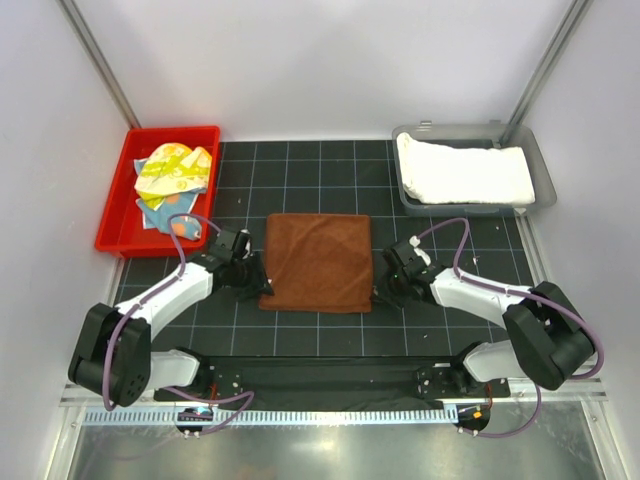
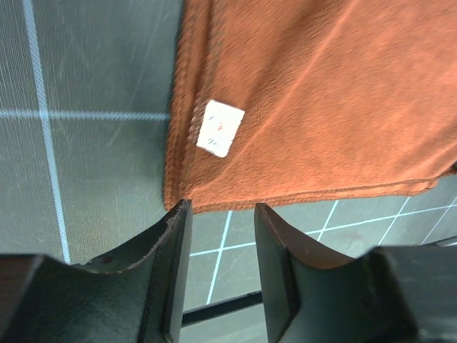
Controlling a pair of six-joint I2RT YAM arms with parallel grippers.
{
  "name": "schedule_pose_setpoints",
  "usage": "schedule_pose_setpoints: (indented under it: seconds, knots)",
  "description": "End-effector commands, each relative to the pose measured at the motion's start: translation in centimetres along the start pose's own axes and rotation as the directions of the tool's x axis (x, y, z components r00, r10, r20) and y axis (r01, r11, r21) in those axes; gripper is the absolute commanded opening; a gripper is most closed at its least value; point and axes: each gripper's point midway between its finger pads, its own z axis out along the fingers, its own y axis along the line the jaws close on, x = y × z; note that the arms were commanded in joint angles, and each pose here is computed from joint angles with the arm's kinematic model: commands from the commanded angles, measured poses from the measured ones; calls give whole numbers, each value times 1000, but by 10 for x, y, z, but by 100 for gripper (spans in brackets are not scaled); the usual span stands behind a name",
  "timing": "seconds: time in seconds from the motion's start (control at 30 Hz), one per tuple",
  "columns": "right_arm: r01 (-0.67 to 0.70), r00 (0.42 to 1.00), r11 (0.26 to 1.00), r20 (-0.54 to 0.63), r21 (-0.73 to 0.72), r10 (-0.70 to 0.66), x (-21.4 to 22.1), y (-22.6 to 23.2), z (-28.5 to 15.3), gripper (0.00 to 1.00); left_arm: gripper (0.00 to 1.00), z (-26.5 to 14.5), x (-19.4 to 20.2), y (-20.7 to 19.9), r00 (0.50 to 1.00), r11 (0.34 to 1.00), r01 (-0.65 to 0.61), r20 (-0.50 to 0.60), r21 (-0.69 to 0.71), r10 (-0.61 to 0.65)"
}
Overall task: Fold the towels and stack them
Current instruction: Fold the towel
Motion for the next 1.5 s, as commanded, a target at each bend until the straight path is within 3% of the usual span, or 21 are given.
schedule_pose_setpoints:
  seconds: [0.0, 0.47, 0.77, 1.47]
  knots:
    - [5, 999, 1000, 33, -5, -4, -4, -1, 3, 1, 43, 2, 0, -6, 999, 998, 38, 4, 42, -38]
    - [26, 999, 996, 25, -87, -24, -4, 17, -5, 1, 36, 11, 6, 7, 998, 998, 64, 6, 0, -64]
    - [29, 999, 996, 26, -85, -27, -4, 16, -5, 1, 42, 3, 2, 17, 998, 998, 37, 48, -42, -35]
    - [35, 999, 995, 31, -93, -32, -4, 18, -7, 1, 38, 16, 6, 15, 998, 998, 66, 25, -20, -65]
